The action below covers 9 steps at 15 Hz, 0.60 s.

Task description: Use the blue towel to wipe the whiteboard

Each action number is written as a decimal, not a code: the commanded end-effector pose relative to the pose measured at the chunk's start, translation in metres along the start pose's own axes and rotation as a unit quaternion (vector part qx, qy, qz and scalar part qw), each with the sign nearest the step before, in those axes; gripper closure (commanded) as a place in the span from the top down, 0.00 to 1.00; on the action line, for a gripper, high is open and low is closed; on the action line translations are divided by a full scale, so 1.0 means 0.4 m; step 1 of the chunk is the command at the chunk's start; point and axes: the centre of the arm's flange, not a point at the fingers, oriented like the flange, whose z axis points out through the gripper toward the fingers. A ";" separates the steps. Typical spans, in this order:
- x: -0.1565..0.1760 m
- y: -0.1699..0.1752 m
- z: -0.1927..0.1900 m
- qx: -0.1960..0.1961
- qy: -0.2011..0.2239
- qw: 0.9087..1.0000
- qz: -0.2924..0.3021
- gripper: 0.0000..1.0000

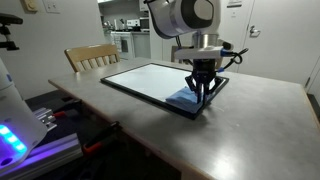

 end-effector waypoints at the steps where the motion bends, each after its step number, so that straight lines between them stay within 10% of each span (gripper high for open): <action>1: -0.007 -0.008 -0.026 -0.005 0.013 1.000 -0.024 0.51; 9: -0.010 -0.128 -0.246 0.046 0.085 0.992 -0.081 1.00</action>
